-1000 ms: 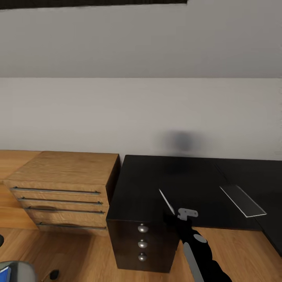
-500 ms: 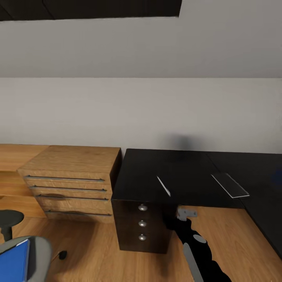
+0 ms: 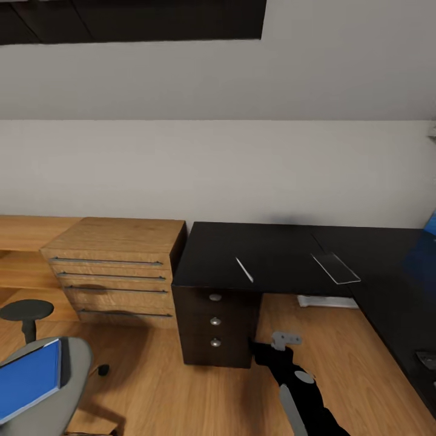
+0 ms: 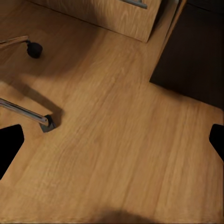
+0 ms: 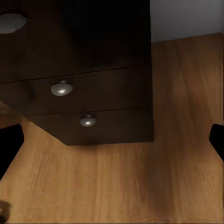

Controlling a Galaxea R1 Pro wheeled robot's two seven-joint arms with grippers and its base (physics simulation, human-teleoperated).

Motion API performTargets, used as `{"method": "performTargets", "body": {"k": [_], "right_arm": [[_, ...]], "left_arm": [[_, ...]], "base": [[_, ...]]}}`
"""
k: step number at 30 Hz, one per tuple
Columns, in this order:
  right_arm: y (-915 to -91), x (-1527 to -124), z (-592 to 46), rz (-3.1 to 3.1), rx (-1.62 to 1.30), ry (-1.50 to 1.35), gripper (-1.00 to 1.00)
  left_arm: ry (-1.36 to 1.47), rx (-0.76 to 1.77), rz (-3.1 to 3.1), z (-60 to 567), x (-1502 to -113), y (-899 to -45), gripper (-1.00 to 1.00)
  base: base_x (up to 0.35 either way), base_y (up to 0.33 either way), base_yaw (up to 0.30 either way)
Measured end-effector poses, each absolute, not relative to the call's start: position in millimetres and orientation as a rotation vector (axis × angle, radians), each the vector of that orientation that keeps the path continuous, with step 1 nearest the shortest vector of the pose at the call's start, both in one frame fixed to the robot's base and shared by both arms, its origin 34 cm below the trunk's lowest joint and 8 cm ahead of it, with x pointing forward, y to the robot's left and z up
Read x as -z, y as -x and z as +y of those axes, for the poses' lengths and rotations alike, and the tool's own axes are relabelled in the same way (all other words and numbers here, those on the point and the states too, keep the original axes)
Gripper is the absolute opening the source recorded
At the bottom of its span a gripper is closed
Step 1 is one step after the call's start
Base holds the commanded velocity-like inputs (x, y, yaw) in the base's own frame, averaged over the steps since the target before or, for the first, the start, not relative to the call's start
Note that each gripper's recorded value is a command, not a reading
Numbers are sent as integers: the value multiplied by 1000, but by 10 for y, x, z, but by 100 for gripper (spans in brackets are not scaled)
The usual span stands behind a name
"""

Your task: In the bedroom, organize the workspace by keeping the computer under the desk, ensuring the monitor is on the desk, placing the keyboard on the desk next to the monitor, placing the mouse on the desk next to the keyboard, moving the folder from the swivel chair onto the desk next to the mouse, stacking the notebook on top of the folder with the pen on top of the notebook, and positioning the swivel chair next to the desk.

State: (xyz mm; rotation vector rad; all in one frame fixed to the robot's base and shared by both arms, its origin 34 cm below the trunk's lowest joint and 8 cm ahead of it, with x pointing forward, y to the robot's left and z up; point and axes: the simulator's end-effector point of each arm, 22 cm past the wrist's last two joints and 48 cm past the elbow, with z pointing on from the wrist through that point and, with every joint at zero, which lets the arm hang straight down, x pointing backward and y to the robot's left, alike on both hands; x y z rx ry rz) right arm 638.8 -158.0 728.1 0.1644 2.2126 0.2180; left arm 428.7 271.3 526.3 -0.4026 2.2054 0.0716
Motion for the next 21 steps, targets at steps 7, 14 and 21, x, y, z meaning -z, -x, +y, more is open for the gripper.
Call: {"method": "performTargets", "body": {"k": [7, 14, 21], "right_arm": [[-6210, -6907, -1318, 2230, -230, -110, 100], [-6037, -6647, -1191, 2268, -234, -102, 100], [-5872, -6417, -1257, 2344, -218, -89, 100]], "left_arm": [[402, -73, 2205, 2720, -5265, -4286, 100], [428, -41, 2211, 2537, -5261, -4330, 100], [413, -12, 2211, 2339, -5271, -4300, 100]], "base": [[-67, -39, 0], [-4, -2, 0], [0, 0, 0]]}}
